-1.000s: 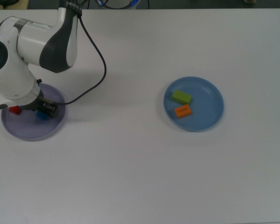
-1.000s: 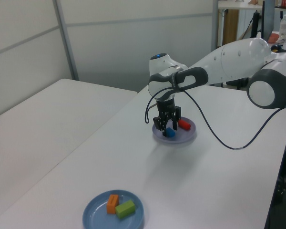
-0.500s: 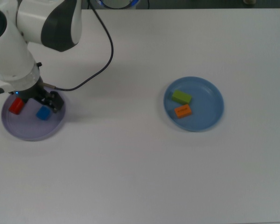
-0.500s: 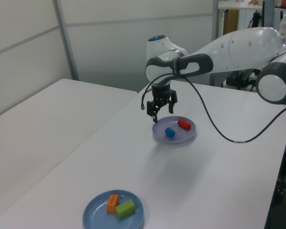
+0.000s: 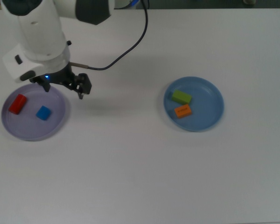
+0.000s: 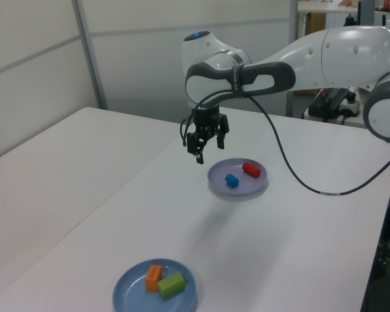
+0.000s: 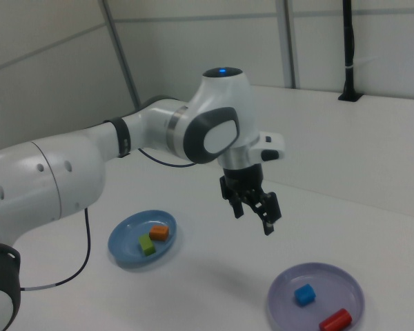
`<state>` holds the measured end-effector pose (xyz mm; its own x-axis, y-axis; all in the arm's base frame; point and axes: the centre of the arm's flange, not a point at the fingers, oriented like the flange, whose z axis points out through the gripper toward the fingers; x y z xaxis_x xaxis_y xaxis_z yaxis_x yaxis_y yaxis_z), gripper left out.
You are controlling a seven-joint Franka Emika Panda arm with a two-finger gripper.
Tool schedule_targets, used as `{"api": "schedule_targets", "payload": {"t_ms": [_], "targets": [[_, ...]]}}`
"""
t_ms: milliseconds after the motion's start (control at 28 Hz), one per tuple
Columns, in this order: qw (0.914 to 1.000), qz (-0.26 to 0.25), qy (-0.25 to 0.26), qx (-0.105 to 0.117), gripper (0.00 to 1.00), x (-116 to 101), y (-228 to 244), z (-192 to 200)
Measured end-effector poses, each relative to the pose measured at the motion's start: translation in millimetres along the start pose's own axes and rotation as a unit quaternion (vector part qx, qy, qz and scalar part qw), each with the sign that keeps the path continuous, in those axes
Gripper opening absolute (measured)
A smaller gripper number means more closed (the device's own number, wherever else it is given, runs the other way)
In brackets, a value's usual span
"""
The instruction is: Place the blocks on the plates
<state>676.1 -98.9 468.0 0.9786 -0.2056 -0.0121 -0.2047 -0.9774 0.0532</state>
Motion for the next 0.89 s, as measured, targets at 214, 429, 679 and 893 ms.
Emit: {"api": "schedule_targets", "payload": {"t_ms": [214, 429, 679, 893], "targets": [[0.9994, -0.030, -0.001, -0.016, 1.00, -9.4, -31.7, -14.1], [0.9986, -0.043, -0.014, -0.025, 1.00, -15.2, -46.3, -12.9], [0.9984, -0.045, -0.018, -0.028, 1.00, -15.9, -45.7, -11.2], [0.9984, -0.045, -0.018, -0.028, 1.00, -15.9, -45.7, -11.0]]}}
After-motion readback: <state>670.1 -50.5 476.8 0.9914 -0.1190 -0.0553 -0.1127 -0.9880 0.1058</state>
